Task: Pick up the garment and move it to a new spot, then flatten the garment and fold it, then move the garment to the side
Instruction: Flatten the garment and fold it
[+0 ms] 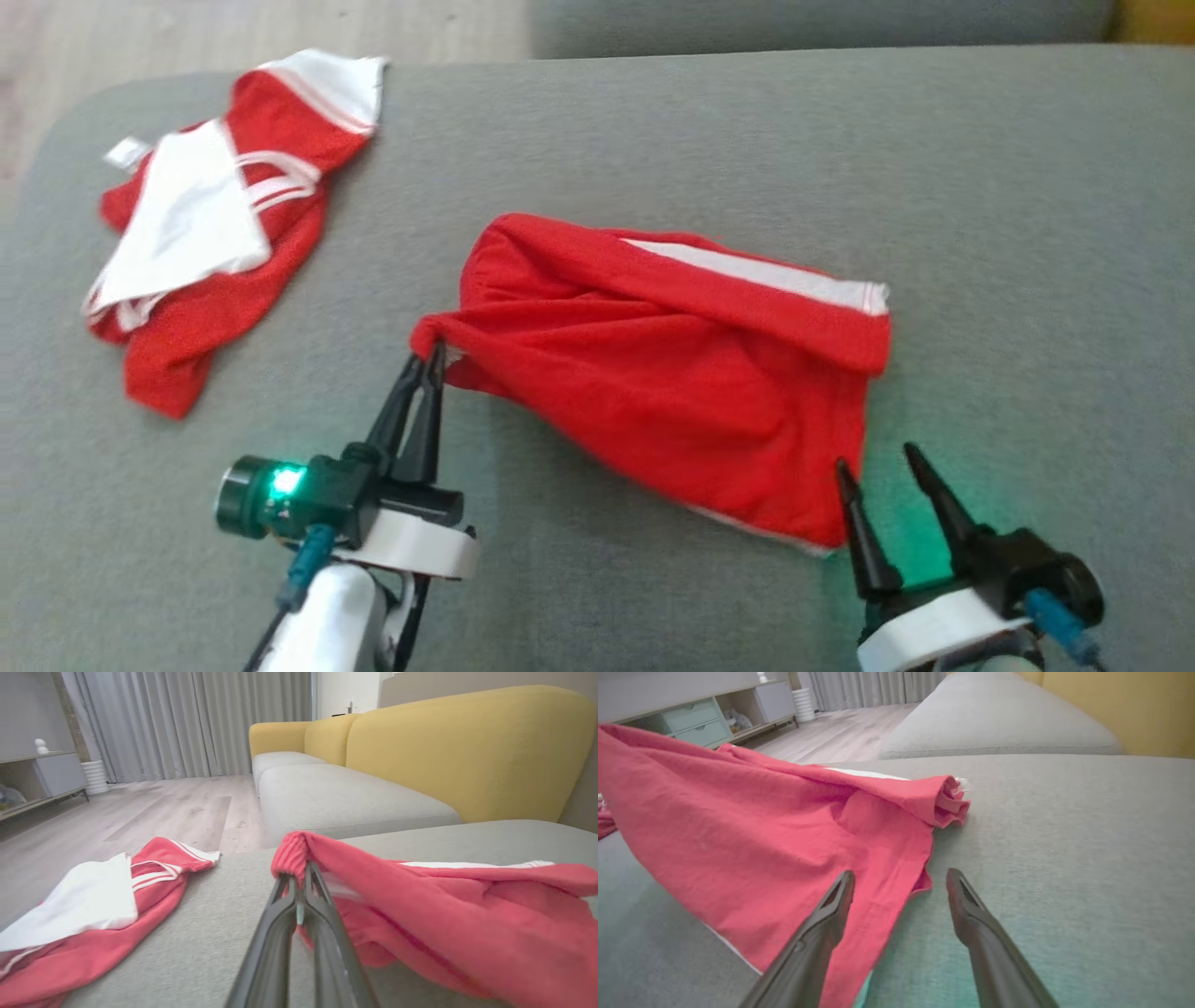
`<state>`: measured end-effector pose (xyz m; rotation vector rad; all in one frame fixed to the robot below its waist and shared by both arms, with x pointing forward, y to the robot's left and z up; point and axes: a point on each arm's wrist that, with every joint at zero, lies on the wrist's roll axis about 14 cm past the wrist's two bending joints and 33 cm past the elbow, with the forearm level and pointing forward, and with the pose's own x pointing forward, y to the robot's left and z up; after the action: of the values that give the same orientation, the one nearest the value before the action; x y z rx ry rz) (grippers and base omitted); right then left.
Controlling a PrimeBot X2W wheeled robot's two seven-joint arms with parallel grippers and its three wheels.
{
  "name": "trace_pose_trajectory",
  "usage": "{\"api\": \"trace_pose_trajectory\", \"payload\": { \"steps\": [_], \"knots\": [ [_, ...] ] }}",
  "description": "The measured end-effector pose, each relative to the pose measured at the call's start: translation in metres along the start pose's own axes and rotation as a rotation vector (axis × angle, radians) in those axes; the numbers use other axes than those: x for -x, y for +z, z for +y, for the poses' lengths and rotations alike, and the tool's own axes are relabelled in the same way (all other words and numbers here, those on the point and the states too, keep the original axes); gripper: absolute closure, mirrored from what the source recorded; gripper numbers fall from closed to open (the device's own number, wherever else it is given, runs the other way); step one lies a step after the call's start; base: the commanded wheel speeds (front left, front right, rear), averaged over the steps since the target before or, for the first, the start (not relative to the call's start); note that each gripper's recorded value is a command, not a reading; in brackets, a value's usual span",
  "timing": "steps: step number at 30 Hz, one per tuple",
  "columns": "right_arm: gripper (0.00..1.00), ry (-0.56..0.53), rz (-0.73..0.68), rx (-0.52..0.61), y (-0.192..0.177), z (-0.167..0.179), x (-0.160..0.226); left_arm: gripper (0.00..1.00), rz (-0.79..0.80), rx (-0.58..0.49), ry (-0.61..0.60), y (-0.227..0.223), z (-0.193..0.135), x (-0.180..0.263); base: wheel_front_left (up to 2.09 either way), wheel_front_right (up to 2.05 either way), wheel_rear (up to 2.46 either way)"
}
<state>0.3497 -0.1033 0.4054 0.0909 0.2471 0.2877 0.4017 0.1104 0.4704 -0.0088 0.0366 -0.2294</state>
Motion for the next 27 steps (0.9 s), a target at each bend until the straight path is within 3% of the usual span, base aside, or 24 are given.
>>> {"api": "trace_pose_trajectory", "payload": {
  "steps": [8, 14, 15, 16, 17, 20, 26, 27],
  "knots": [
    [0.00, 0.153, 0.110, 0.027, -0.032, 0.040, -0.012, 1.00, 0.023, -0.008, 0.106, -0.008, 0.036, 0.009, 0.00, 0.00, 0.00],
    [0.00, 0.194, 0.166, 0.024, -0.048, 0.039, -0.012, 0.98, 0.032, -0.017, 0.121, -0.011, 0.043, 0.005, 0.00, 0.00, 0.00],
    [0.50, 0.215, 0.168, 0.025, -0.048, 0.043, -0.013, 0.98, 0.029, -0.018, 0.122, -0.011, 0.043, 0.004, 0.00, 0.00, 0.00],
    [0.86, 0.247, 0.166, 0.020, -0.047, 0.050, -0.017, 0.98, 0.026, -0.015, 0.115, -0.010, 0.042, 0.002, 0.00, 0.00, 0.00],
    [1.00, 0.263, 0.165, 0.016, -0.046, 0.054, -0.019, 0.98, 0.024, -0.014, 0.115, -0.009, 0.042, 0.001, 0.00, 0.00, 0.00],
    [1.00, 0.254, 0.127, -0.005, -0.034, 0.055, -0.027, 0.98, 0.021, -0.020, 0.114, -0.008, 0.042, 0.001, 0.00, 0.00, 0.00],
    [1.00, -0.041, -0.111, 0.023, 0.041, -0.033, -0.045, 1.00, -0.028, 0.007, 0.038, 0.006, 0.024, -0.007, 0.00, 0.00, 0.00],
    [1.00, -0.041, -0.111, 0.023, 0.041, -0.033, -0.045, 1.00, -0.028, 0.007, 0.038, 0.006, 0.024, -0.007, 0.00, 0.00, 0.00]
  ]
}}
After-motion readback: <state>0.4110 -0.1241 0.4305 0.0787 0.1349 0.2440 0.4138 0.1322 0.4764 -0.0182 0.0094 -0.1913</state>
